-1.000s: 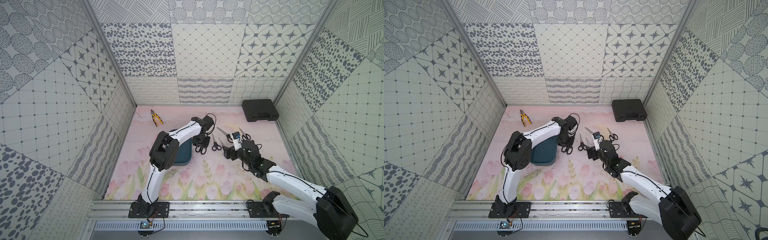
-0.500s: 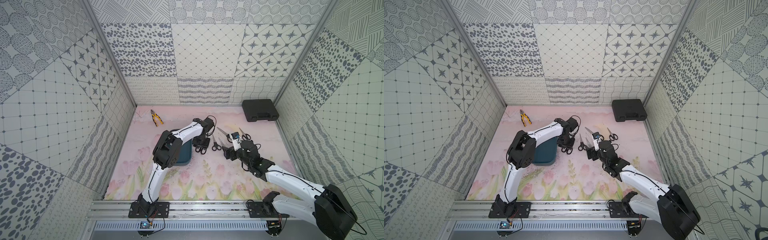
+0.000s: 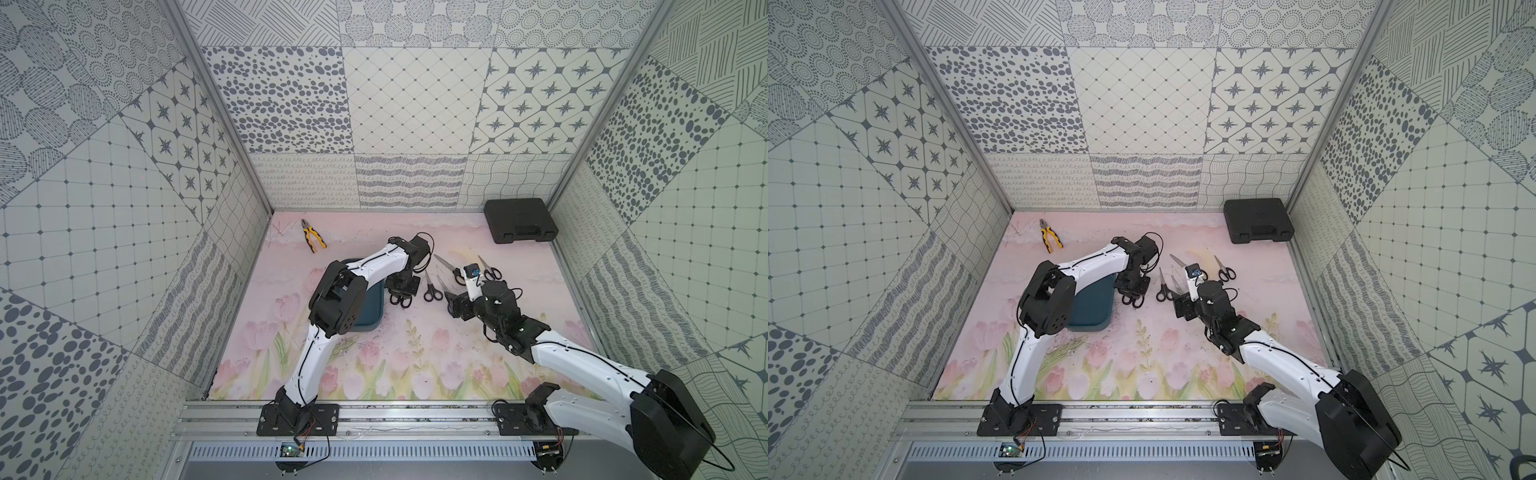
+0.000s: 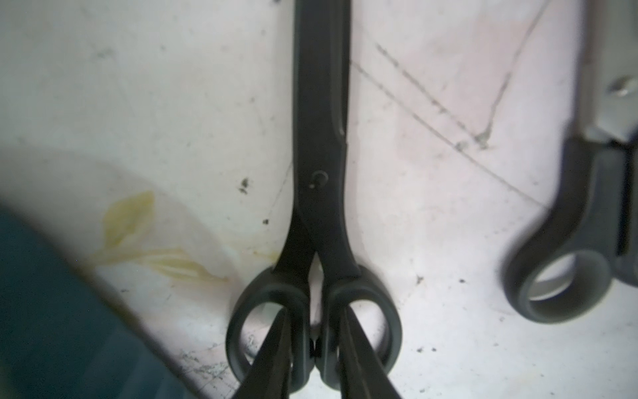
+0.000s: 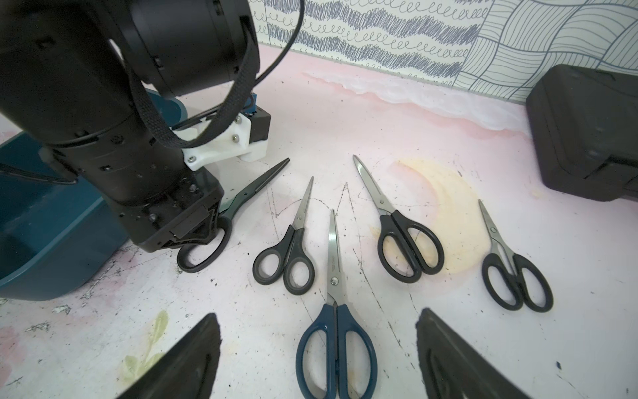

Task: Put the scissors into the storage box
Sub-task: Pick up the scissors from the center of the board, then place the scissors in the storage box.

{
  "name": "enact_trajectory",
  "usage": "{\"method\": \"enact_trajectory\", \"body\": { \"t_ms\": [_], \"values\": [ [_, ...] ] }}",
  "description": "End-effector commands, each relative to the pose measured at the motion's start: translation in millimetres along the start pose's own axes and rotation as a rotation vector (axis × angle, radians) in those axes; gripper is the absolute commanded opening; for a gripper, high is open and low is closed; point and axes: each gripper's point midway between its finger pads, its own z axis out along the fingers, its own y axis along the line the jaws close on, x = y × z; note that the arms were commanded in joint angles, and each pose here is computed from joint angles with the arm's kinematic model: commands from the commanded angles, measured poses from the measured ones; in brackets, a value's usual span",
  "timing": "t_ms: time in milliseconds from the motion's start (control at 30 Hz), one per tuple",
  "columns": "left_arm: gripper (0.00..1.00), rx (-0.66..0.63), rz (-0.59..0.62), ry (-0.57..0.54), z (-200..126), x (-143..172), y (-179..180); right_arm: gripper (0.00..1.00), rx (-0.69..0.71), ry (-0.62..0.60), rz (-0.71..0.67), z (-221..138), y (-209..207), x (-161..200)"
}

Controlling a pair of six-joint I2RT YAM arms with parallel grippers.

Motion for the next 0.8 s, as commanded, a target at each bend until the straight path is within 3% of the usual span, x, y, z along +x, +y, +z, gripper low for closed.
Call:
{"method": "enact_trajectory", "body": {
  "t_ms": [0,233,500,667,767],
  "values": [
    [0.18,-0.029,0.007,0.014,21,3,-6,0.91,-0.005,-0.074,0.033,-6,2,-17],
    [0.0,-0.02,0.023,-0.014,9,0,-15,0.93,0.019,-0.076,0.043,-8,-3,-13],
    [0.0,0.071,0.015,-0.239,-89,-17,-22,0.95,-0.038,-0.074,0.059,-3,7,-14],
    [0.0,0.074,-0.04,-0.335,-140,-6,6,0.94,-0.046,-0.071,0.074,2,10,-15],
    [0.0,0.039,-0.115,-0.312,-144,20,43,0.94,-0.064,-0.052,0.057,7,15,-17]
  ]
}}
